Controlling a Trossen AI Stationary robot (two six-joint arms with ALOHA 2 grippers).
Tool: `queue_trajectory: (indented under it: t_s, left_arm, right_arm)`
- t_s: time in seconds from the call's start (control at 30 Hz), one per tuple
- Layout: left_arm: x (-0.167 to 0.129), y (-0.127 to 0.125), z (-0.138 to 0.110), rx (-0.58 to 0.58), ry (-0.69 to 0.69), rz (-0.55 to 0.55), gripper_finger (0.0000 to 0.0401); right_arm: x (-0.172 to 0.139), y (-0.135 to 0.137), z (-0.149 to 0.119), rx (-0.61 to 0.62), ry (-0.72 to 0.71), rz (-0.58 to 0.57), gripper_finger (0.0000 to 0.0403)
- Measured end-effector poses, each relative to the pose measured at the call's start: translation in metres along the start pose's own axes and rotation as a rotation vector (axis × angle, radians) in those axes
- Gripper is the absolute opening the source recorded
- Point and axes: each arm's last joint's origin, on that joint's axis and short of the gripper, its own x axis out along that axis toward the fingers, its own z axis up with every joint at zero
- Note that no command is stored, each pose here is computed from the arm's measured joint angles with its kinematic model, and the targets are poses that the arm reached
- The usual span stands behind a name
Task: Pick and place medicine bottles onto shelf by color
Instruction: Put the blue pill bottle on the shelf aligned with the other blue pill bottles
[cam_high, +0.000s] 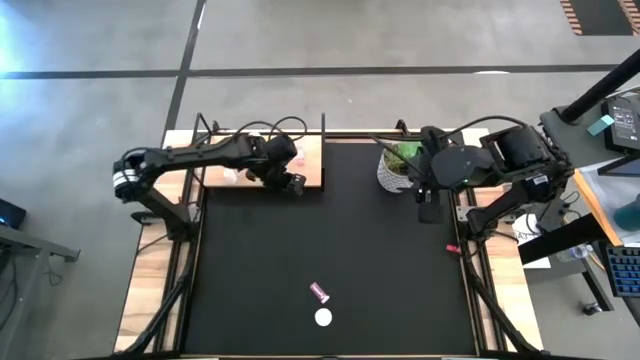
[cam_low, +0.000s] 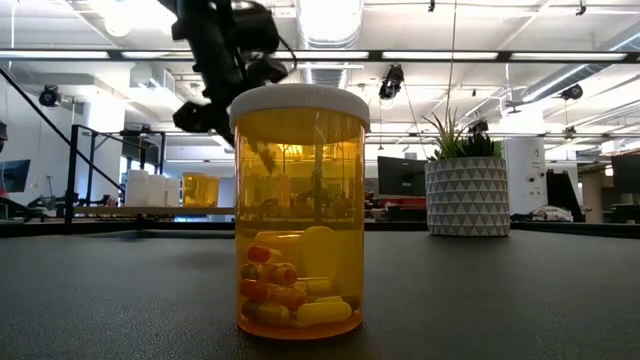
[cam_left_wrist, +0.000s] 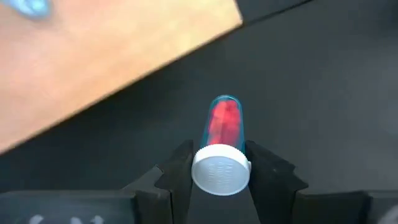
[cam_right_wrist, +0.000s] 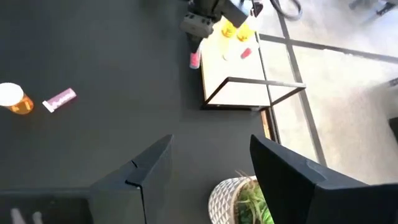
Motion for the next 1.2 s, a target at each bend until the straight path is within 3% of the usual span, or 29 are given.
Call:
queue_trajectory:
  t_s: [0.1, 0.4, 0.53, 0.73, 1.2]
  left_arm:
    - [0.008, 0.009, 0.008, -0.035, 0.065, -0.011, 0.0118]
    - [-0.001, 0.023, 0.036, 0.045, 0.083, 0.063, 0.0118]
    - [-0.009, 0.025, 0.046, 0.097, 0.116, 0.147, 0.0118]
    - [-0.004, 0.028, 0.053, 0.193, 0.291, 0.349, 0.0118]
    - [0.021, 0.019, 0.079, 0.350, 0.338, 0.414, 0.0118]
  right_arm:
    - [0.000, 0.000, 0.000, -0.017, -0.002, 0.000, 0.0203]
    - [0.000, 0.000, 0.000, -0.015, -0.002, -0.013, 0.0203]
    - [0.000, -0.002, 0.000, -0.016, -0.003, -0.081, 0.0203]
    - [0.000, -0.005, 0.001, -0.042, -0.002, -0.175, 0.0203]
    - [0.000, -0.005, 0.000, -0.042, -0.002, -0.175, 0.0203]
